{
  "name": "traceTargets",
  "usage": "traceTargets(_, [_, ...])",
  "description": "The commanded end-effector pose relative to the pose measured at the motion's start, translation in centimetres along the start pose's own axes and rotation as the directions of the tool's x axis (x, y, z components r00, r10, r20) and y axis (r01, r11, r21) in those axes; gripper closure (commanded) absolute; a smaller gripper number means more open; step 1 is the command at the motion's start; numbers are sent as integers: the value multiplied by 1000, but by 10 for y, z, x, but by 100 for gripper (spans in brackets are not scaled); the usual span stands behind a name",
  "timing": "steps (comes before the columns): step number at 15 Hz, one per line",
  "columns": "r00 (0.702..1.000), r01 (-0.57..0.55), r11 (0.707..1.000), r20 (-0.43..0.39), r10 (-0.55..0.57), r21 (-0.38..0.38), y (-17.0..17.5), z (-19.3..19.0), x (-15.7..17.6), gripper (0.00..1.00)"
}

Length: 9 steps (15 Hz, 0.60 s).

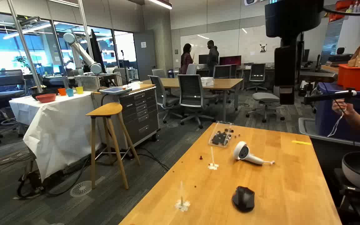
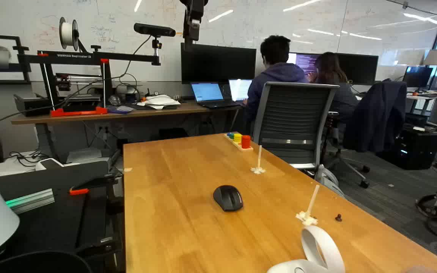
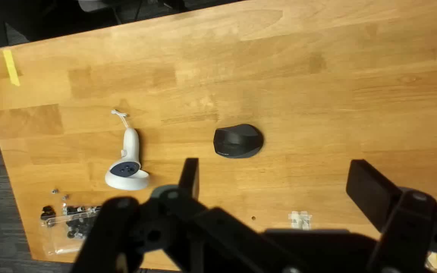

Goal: Press the left button of the mouse

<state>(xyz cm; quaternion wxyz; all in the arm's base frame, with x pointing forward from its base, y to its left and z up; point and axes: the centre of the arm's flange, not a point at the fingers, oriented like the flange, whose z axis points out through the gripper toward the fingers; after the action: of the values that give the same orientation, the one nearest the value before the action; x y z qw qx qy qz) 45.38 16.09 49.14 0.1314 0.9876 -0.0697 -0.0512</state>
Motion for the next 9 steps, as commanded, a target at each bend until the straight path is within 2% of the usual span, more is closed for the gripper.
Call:
traceTargets(1, [1000, 0, 1000, -2, 0, 1, 0, -1, 0, 0])
traceTargets(6, [1000, -1, 1000, -7, 1, 3, 0, -3, 0, 0])
traceTargets(9, [998, -18, 998, -67, 14, -59, -3, 3, 1, 0])
